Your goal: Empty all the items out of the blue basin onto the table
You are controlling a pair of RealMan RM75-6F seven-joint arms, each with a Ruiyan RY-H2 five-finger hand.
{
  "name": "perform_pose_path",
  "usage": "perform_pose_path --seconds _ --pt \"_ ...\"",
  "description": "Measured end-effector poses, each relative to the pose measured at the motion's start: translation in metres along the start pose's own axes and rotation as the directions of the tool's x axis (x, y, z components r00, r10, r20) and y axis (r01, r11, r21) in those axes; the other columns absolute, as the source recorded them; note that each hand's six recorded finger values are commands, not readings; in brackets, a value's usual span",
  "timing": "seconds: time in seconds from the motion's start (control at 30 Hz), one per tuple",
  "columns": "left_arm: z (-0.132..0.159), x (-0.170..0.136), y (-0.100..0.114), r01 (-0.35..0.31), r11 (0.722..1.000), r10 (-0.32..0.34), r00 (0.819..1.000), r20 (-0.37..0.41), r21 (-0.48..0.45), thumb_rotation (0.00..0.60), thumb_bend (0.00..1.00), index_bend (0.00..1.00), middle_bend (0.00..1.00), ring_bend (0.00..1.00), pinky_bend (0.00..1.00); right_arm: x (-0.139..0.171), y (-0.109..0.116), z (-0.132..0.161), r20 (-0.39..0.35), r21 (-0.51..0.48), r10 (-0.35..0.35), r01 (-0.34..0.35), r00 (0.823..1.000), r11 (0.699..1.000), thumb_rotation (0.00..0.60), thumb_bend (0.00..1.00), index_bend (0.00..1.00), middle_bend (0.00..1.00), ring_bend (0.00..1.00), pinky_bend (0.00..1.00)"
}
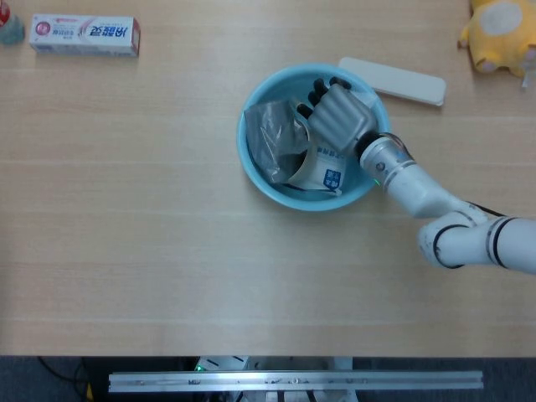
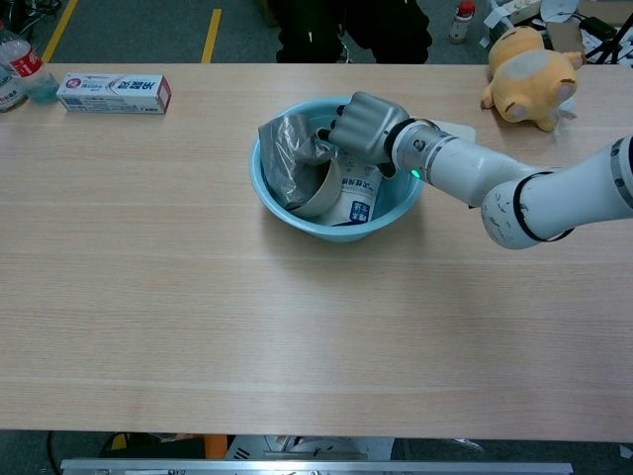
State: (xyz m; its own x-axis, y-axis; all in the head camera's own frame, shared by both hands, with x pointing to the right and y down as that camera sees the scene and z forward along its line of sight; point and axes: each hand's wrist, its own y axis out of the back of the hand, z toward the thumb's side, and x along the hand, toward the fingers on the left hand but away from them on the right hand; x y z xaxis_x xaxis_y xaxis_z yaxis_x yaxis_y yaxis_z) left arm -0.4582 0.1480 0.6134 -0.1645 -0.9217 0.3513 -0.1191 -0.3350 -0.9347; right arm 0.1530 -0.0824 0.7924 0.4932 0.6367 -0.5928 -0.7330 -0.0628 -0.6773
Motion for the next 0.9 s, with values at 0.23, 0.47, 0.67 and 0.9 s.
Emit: perform_pose_path --seconds 0.23,0.47,0.67,0.9 --pt "0.000 0.001 0.001 -0.002 1.000 0.002 1.000 0.004 -0.003 0.600 0.22 0.29 0.29 0.25 0.21 -0.001 0.003 0.003 -0.016 -0.009 -0.047 0.047 0.999 0.999 0.600 0.16 0.47 0.54 0.52 0.63" --pt "0.001 0.002 0.000 -0.002 1.000 0.002 1.000 0.011 -0.006 0.600 0.22 0.29 0.29 0.25 0.21 0.001 0.006 0.002 -0.027 -0.035 -0.107 0.106 0.994 0.994 0.600 0.20 0.55 0.63 0.65 0.73" --pt "0.004 0.003 0.001 -0.004 1.000 0.004 1.000 0.019 -0.006 0.600 0.22 0.29 0.29 0.25 0.21 0.012 0.016 -0.012 -0.014 -0.077 -0.174 0.173 0.985 0.982 0.600 0.20 0.56 0.64 0.66 0.74" --pt "0.007 0.003 0.003 -0.007 1.000 0.007 1.000 0.027 -0.004 0.600 0.22 0.29 0.29 0.25 0.21 0.026 0.029 -0.032 0.019 -0.106 -0.227 0.227 0.974 0.968 0.600 0.20 0.56 0.64 0.66 0.74"
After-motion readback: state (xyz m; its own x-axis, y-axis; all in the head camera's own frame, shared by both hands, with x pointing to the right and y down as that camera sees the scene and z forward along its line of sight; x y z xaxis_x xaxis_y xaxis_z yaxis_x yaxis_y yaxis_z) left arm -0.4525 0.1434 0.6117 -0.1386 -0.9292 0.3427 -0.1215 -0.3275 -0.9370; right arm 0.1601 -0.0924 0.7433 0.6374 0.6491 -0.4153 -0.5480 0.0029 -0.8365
